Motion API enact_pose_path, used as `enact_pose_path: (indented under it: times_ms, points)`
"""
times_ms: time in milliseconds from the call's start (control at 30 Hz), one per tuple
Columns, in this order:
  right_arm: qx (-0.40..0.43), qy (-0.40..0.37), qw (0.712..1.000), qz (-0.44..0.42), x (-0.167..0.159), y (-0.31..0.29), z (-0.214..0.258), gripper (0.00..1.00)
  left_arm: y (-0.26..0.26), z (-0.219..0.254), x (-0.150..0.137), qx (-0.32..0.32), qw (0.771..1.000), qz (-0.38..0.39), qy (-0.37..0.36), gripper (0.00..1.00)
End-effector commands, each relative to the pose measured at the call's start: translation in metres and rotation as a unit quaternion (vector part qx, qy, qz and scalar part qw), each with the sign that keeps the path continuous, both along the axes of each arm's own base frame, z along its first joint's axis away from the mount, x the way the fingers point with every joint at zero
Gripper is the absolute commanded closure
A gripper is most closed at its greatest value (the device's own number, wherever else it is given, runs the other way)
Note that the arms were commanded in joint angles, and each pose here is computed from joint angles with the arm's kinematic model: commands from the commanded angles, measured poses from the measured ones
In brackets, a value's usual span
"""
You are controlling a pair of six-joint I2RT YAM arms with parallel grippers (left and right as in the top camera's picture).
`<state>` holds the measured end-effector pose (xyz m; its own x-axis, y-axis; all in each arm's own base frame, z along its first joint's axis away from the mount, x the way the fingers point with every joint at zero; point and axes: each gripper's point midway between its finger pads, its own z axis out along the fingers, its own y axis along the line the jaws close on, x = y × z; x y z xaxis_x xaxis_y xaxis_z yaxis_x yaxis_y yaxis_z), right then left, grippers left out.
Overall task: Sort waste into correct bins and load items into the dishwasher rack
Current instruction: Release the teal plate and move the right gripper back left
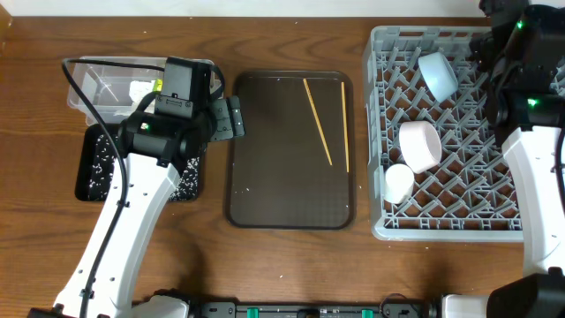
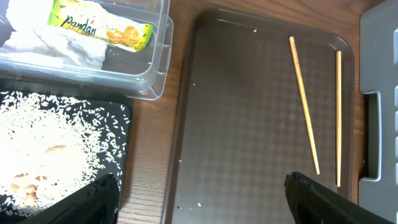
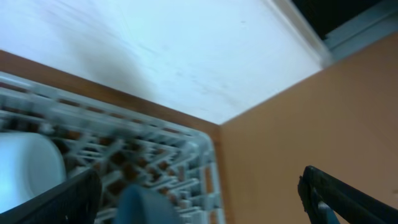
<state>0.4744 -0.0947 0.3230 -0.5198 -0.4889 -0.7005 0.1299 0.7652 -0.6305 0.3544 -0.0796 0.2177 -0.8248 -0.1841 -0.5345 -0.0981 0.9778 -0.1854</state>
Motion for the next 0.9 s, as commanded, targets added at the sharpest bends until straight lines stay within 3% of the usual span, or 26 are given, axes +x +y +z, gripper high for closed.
enact_pose_path:
  times_ms: [0,100,267,333,400,467,633,867]
  points:
    - [0.117,-0.027,0.991,0.051,0.004,0.037,-0.002,0.01,0.003,0.0,0.002,0.004,1.0,0.004,0.0,0.12]
    - [0.259,-0.019,0.961,0.094,0.001,0.08,-0.014,0.01,0.003,0.0,0.002,0.004,1.0,0.004,0.0,0.12]
    - [0.467,0.061,0.872,0.135,-0.021,0.145,-0.039,0.01,0.003,0.0,0.002,0.004,1.0,0.004,0.0,0.12]
    - [0.511,0.097,0.841,0.151,-0.029,0.167,-0.047,0.01,0.003,0.0,0.002,0.004,1.0,0.004,0.0,0.12]
    - [0.529,0.126,0.818,0.186,-0.034,0.194,-0.051,0.09,0.003,0.0,0.002,0.004,1.0,0.004,0.0,0.12]
    - [0.524,0.14,0.815,0.205,-0.036,0.216,-0.055,0.16,0.003,0.0,0.002,0.004,1.0,0.004,0.0,0.12]
    - [0.491,0.153,0.833,0.203,-0.033,0.269,-0.077,0.19,0.003,0.0,0.002,0.004,1.0,0.004,0.0,0.12]
    - [0.434,0.197,0.865,0.158,-0.036,0.322,-0.144,0.32,0.003,0.0,0.002,0.004,1.0,0.004,0.0,0.12]
